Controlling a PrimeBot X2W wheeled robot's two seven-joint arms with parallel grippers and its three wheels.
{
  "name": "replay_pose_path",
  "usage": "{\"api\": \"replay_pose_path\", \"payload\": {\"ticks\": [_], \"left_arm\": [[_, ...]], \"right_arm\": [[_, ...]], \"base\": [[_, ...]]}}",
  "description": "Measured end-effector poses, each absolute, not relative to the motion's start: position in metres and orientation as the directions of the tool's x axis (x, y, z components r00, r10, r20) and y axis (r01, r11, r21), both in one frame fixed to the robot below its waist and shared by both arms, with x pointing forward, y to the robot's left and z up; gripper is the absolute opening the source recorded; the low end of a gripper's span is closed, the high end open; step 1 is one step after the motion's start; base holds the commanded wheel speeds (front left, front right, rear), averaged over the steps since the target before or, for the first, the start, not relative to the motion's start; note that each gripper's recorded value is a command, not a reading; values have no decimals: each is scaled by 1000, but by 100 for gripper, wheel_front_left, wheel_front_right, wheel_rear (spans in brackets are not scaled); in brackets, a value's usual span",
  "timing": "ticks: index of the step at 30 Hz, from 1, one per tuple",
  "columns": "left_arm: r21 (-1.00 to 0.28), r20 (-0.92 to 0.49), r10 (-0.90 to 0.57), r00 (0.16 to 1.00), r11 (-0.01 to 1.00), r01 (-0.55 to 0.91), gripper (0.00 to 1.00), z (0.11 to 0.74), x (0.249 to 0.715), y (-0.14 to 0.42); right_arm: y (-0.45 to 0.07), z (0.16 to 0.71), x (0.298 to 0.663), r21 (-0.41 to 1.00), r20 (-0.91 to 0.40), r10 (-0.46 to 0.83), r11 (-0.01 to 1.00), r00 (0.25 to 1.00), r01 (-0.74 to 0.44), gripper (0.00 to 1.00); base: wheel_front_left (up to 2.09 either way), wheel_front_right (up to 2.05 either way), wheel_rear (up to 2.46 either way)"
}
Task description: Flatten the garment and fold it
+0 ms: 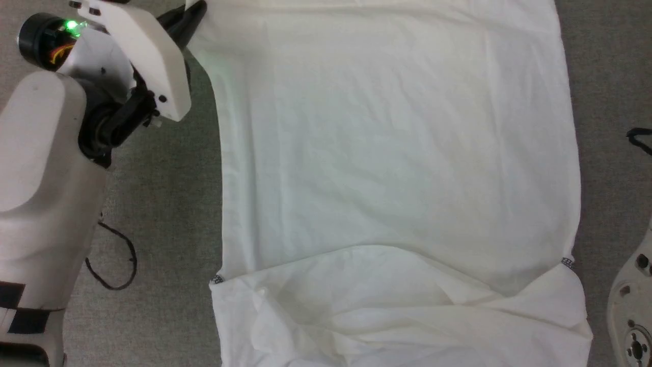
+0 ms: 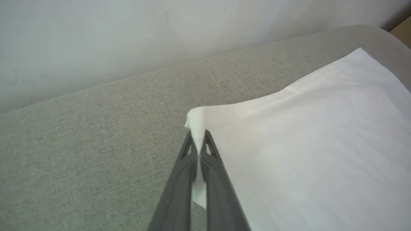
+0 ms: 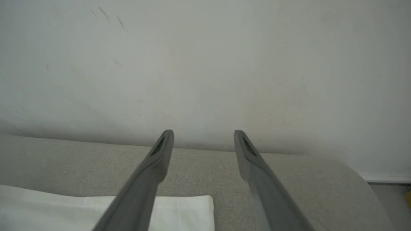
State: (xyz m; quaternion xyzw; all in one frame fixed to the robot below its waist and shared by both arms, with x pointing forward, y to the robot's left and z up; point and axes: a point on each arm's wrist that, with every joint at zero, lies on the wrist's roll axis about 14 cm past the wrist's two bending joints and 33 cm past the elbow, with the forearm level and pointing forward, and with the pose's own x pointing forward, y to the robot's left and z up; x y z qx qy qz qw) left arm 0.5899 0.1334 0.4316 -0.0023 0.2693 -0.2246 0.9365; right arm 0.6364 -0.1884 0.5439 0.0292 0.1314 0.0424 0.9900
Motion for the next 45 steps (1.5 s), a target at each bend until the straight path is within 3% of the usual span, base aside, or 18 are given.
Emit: {"api": "replay_pose_path", "payload": {"ticks": [4,7,22,27,28,29,30,36,45], "left_arm": [[-133,-508,-423,750,899,417,0,423,591,133],[-136,-515,-418,748,902,410,0,415,593,136],[-163,-533,-411,740,908,387,0,386,601,143],[-171,-527,-415,742,907,385,0,383,604,144],[-172,-527,-414,742,907,384,0,383,605,145],[-173,-525,-414,744,907,383,0,383,606,145],[-174,-524,-414,744,908,382,0,382,606,146],[-180,-508,-406,760,912,367,0,386,608,151],[-107,-270,-366,890,930,350,0,455,636,166]], "right_arm": [[-186,473,633,78,-521,72,996,851,-36,100],[-180,445,629,65,-617,67,997,784,-34,100],[-189,374,623,21,-757,-10,999,653,40,100],[-184,365,625,33,-764,2,999,645,37,100],[-183,364,626,40,-763,7,999,646,36,79],[-182,363,627,48,-763,13,998,646,37,36],[-181,362,628,54,-762,18,998,648,37,0],[-175,370,630,88,-741,48,996,670,26,0],[-180,441,654,130,-523,49,991,851,23,0]], "base": [[0,0,0],[0,0,0],[0,0,0],[0,0,0],[0,0,0],[0,0,0],[0,0,0],[0,0,0],[0,0,0]]}}
